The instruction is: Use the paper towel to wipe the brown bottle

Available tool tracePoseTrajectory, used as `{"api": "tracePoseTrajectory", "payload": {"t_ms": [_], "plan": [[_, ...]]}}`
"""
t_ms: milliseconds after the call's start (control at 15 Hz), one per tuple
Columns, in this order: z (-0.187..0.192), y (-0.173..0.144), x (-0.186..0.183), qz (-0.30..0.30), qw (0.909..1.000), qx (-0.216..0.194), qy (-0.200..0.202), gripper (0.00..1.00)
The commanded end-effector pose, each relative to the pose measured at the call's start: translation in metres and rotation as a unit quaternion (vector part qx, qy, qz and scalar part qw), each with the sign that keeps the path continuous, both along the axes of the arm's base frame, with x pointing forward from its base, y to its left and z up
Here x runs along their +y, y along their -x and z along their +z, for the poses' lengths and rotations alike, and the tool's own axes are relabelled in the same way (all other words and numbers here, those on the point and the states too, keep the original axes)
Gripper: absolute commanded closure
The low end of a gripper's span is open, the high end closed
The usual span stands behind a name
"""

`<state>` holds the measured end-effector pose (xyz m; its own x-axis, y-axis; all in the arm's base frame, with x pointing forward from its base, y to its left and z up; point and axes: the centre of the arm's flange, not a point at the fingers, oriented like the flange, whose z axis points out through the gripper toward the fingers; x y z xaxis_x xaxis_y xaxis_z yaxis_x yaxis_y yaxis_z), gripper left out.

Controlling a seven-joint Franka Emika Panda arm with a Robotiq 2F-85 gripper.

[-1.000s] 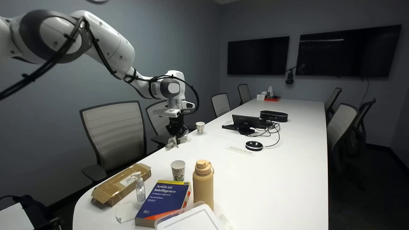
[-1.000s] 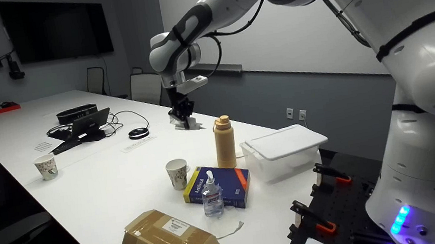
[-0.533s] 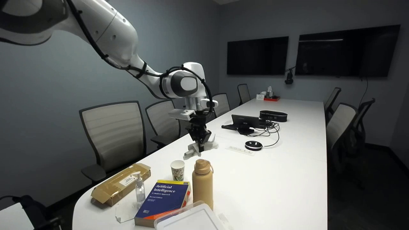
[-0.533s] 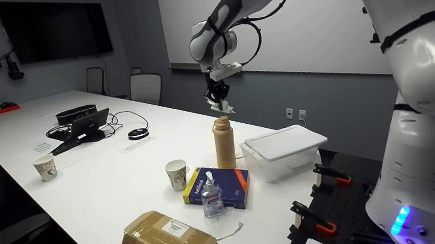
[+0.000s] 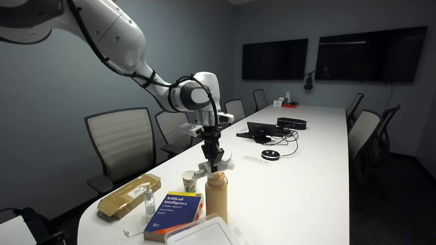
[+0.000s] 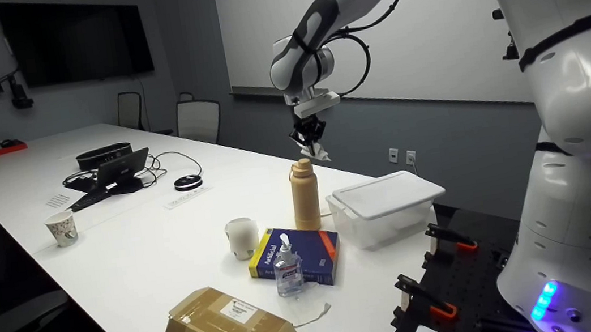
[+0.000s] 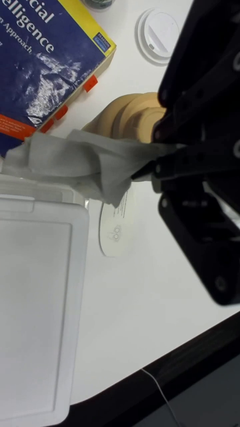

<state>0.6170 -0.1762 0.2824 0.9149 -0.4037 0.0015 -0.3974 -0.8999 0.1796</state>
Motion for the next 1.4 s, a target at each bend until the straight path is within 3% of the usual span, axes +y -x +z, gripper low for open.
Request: {"api": "tracePoseTrajectory", "payload": {"t_ms": [0,667,1333], "plan": [[-0.007,0.018,0.011,-0.027,0.9996,-0.002,-0.006,0.99],[-0.008,0.007,0.052,-0.014,0.9984,-0.014,-0.053,0.99],[-0.019,-0.014,0.038,-0.008,0.9973,-0.07,-0.024,0.99]]}}
